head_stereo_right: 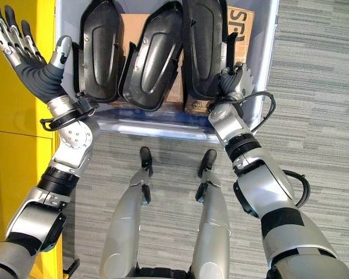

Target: Move parts from the plastic box to the shelf.

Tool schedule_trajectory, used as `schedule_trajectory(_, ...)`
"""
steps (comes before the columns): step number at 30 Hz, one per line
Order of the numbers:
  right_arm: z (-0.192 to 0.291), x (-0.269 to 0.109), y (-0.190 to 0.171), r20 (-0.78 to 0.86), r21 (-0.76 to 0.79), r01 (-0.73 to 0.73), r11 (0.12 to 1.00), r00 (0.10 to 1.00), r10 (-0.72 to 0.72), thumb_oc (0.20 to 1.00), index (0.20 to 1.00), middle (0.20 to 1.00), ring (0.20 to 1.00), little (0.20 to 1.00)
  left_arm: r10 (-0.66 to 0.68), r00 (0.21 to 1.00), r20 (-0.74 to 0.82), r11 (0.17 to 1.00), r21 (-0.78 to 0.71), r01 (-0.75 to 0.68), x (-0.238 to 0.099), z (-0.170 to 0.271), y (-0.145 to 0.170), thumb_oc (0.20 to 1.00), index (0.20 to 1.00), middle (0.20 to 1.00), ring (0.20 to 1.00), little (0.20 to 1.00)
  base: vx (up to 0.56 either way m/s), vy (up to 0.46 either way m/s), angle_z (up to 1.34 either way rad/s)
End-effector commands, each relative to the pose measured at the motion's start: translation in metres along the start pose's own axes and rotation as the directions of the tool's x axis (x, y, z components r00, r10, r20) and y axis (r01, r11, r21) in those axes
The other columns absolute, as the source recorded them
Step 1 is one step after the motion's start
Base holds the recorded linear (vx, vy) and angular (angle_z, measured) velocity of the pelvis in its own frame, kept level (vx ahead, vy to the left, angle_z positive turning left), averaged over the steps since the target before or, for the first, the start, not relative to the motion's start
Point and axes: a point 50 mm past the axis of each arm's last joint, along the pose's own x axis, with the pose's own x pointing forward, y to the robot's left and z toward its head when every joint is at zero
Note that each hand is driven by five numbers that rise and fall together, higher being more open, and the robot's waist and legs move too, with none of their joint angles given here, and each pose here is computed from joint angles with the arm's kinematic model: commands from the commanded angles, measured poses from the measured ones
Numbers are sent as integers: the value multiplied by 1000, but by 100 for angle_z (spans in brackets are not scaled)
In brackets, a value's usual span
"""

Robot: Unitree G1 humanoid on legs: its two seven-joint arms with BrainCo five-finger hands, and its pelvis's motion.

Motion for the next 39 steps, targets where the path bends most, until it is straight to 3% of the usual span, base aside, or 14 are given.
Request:
schedule_trajectory(1, -43, -11, 10, -100, -16, -41, 999, 994, 40, 200, 200, 200, 200, 200, 15, 999, 36, 999, -35, -14, 10, 5, -2, 1000, 1000, 1000, 1000, 1000, 0, 0, 0)
schedule_trajectory(7, -17, -10, 3, 55, 185, 32, 982, 998, -43, 200, 200, 200, 200, 200, 25, 999, 25, 999, -33, -24, 10, 4, 4, 1000, 1000, 1000, 1000, 1000, -1, -5, -1)
schedule_trajectory(10, 15, -20, -9, 244, 354, 57, 934, 958, -151, 200, 200, 200, 200, 200, 51, 999, 12, 999, -20, -51, 6, 4, 13, 1000, 1000, 1000, 1000, 1000, -5, -9, -10)
schedule_trajectory(12, 21, -26, -15, 272, 422, 48, 906, 946, -176, 200, 200, 200, 200, 200, 66, 998, 6, 998, -12, -66, 4, 4, 19, 1000, 1000, 1000, 1000, 1000, -31, 10, -12)
schedule_trajectory(19, 21, -59, -27, 382, 501, -3, 866, 898, -218, 200, 200, 200, 200, 200, 101, 995, -10, 994, 39, -101, -12, 7, 37, 1000, 1000, 1000, 1000, 1000, 17, 34, -15)
schedule_trajectory(28, -7, -102, -27, 472, 490, -249, 835, 881, -14, 200, 200, 200, 200, 200, 78, 990, -117, 992, 106, -65, -49, 9, 69, 1000, 1000, 1000, 1000, 1000, 93, 86, -10)
schedule_trajectory(32, -13, -123, -18, 508, 453, -431, 780, 844, 171, 200, 200, 200, 200, 200, 12, 967, -255, 987, 159, 30, -70, 1, 75, 1000, 1000, 1000, 1000, 1000, 88, 162, 1)
schedule_trajectory(34, -16, -135, -10, 512, 437, -509, 742, 819, 261, 200, 200, 200, 200, 200, -32, 949, -313, 985, 150, 83, -79, -1, 76, 1000, 1000, 1000, 1000, 1000, 41, 152, 3)
schedule_trajectory(35, -18, -147, -5, 504, 443, -539, 716, 811, 299, 200, 200, 200, 200, 200, -126, 932, -341, 977, 120, 176, -95, 1, 72, 1000, 1000, 1000, 1000, 1000, -30, 135, 5)
schedule_trajectory(39, -44, -164, -13, 471, 469, -550, 691, 818, 331, 200, 200, 200, 200, 200, -283, 882, -378, 946, 39, 321, -119, 23, 90, 1000, 1000, 1000, 1000, 1000, -30, 100, 23)
